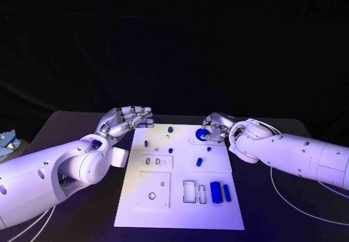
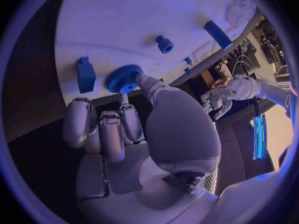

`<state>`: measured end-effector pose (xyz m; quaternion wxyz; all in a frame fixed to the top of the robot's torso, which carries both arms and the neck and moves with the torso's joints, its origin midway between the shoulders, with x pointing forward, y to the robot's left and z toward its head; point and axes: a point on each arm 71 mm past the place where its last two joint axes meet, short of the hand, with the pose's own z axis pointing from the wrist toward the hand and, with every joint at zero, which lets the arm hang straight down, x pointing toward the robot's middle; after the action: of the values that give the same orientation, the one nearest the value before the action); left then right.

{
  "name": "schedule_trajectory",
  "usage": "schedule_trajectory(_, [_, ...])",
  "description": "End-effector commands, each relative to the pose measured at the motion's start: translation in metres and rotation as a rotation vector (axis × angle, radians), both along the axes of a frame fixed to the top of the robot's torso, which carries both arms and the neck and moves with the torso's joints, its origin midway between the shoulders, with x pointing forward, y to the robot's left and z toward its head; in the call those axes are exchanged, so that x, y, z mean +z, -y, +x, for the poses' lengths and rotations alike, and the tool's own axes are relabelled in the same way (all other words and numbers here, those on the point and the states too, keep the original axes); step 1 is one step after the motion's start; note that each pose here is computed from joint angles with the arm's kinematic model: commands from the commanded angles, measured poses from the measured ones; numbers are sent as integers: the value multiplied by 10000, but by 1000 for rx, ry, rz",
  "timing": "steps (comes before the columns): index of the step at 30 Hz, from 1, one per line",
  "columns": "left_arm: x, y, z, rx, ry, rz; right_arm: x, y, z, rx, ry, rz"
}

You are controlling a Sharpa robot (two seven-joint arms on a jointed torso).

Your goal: Assemble the parts on the task board

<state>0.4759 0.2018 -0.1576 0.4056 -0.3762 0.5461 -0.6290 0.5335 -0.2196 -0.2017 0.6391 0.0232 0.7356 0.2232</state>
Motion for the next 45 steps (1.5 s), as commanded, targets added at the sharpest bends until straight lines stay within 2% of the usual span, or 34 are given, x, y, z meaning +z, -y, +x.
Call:
schedule_trajectory(1, [9,22,-6,-18,5,-7,18,-19,-25,-3,72,-13])
schedule_trajectory(8, [6,19,0,-16,4,-6,114,-132,-89,26,174,-2])
schedule_trajectory(18, [5,31,1,-19,0,-11,242,-541,-216,120,253,-15])
schedule_trajectory(28, [7,49,-3,-22,-1,-14,249,-905,-246,178,273,-27])
schedule_trajectory(35, [8,69,-5,-28,-1,-16,189,-1104,-211,197,270,-38])
schedule_trajectory(45, [7,82,-6,-33,-5,-17,90,-1249,-170,207,254,-52])
